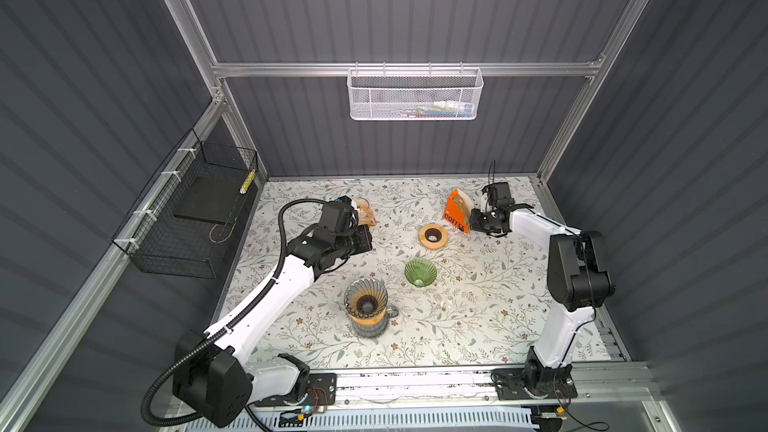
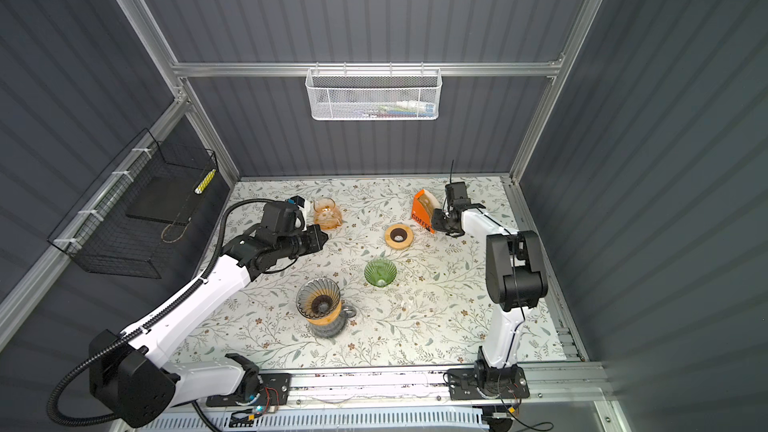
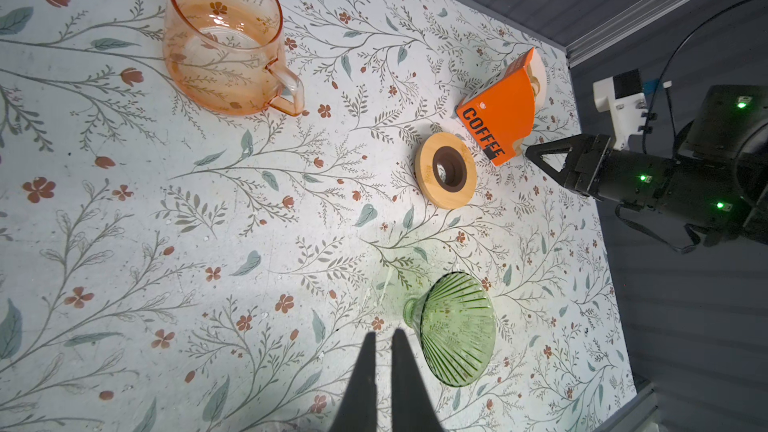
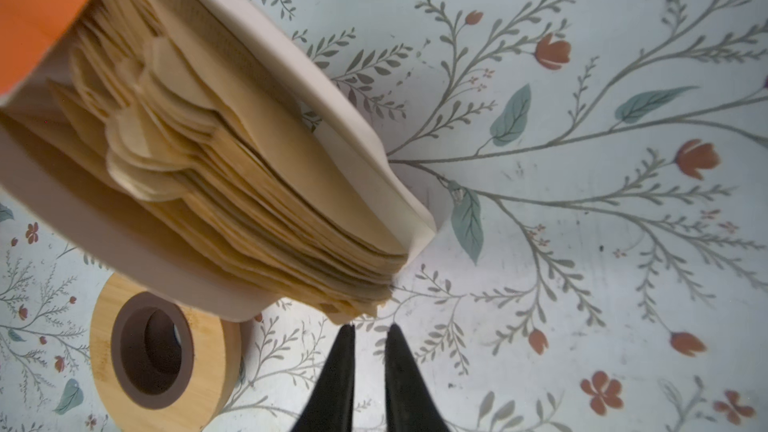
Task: Place the coffee filter in the dripper
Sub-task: 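Position the open right gripper at the edge of the paper filter stack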
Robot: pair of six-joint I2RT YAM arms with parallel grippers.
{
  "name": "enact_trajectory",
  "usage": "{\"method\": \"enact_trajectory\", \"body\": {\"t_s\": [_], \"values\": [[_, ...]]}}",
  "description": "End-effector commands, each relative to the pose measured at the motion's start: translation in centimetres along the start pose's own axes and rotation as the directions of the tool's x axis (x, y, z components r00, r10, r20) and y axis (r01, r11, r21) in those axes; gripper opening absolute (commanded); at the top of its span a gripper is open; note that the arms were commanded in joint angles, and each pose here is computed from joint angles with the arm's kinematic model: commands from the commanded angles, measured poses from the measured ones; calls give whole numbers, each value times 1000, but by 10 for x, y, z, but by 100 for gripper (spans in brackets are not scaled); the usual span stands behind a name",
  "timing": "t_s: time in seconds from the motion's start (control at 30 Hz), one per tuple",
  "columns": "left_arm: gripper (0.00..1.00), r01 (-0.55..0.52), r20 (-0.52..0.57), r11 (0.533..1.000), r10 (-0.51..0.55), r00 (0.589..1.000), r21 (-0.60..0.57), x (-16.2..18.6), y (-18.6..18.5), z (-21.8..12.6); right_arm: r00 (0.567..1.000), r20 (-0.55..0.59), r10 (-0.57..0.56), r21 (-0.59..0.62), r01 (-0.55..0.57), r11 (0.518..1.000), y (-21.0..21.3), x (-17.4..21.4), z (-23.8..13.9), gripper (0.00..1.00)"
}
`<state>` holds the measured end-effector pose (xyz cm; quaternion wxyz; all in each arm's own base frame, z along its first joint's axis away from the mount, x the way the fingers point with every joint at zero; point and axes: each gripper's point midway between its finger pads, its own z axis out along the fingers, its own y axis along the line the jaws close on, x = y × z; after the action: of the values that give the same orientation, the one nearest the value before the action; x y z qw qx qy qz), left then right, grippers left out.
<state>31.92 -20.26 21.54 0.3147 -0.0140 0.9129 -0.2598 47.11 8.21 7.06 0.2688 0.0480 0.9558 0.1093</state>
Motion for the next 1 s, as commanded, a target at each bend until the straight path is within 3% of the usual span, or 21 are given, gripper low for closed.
{"method": "enact_trajectory", "body": {"t_s": [0.0,0.97], "values": [[11,-29,4,1000,29,1000,2,-5,-3,3,999,-36,17,9,-17,1000,-2,3,1,18],[10,-37,-1,999,37,999,8,-7,-5,12,995,-92,40,17,-38,999,-1,4,15,17]]}}
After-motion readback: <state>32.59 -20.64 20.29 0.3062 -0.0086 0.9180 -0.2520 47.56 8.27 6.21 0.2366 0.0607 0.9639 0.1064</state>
